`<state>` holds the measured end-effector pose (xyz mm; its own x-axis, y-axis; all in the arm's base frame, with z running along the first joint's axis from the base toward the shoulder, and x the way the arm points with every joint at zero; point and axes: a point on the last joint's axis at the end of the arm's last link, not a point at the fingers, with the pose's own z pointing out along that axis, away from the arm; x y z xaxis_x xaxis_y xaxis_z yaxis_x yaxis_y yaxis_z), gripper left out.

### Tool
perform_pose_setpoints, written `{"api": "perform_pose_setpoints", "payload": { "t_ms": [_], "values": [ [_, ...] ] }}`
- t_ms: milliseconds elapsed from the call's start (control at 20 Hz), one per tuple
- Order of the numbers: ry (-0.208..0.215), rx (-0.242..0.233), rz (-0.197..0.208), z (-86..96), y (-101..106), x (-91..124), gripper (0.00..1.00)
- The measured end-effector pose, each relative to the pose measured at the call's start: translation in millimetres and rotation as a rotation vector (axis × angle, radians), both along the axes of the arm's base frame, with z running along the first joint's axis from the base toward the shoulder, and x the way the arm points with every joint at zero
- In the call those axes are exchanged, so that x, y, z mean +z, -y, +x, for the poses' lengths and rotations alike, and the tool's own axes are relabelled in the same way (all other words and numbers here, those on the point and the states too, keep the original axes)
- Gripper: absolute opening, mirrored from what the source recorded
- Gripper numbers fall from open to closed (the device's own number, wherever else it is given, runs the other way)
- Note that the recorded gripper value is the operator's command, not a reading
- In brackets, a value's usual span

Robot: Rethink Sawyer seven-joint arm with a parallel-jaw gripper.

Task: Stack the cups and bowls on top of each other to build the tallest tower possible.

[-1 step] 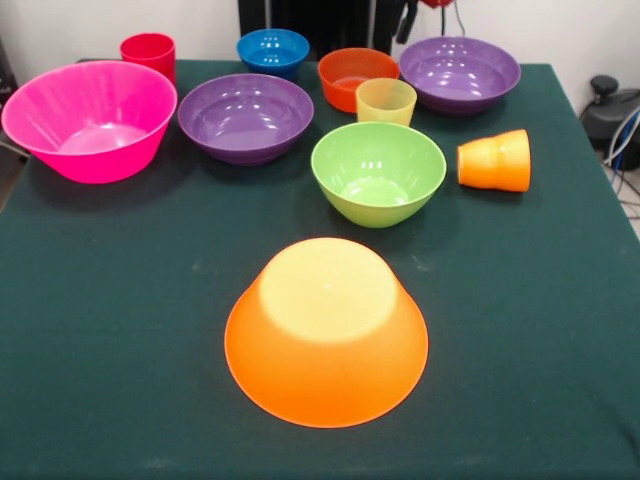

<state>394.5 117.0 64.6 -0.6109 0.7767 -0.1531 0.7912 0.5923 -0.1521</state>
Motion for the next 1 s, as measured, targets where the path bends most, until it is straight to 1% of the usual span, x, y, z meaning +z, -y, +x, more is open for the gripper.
{"api": "perform_pose_setpoints", "payload": {
  "t_ms": [150, 200, 400, 450, 600, 700, 750, 800, 850, 900, 1000],
  "values": [
    [-0.013, -0.007, -0.009, 9.6, -0.6, 10.7, 0.00],
    [-0.012, -0.011, -0.012, 18.2, -0.3, 16.8, 0.00],
    [0.023, -0.005, -0.013, 37.0, -1.2, 21.5, 0.00],
    [0.064, 0.013, -0.009, 50.0, -5.0, 18.8, 1.00],
    [0.075, 0.018, -0.008, 52.2, -6.1, 17.9, 1.00],
    [0.101, 0.035, -0.005, 55.7, -8.7, 14.8, 1.00],
    [0.128, 0.052, -0.003, 57.0, -11.5, 10.6, 1.00],
    [0.141, 0.062, -0.004, 56.7, -12.8, 7.5, 1.00],
    [0.146, 0.066, -0.004, 56.3, -13.3, 6.2, 1.00],
    [0.167, 0.085, -0.008, 53.9, -15.2, -1.5, 1.00],
    [0.177, 0.099, -0.012, 50.9, -15.2, -9.1, 1.00]
  ]
}}
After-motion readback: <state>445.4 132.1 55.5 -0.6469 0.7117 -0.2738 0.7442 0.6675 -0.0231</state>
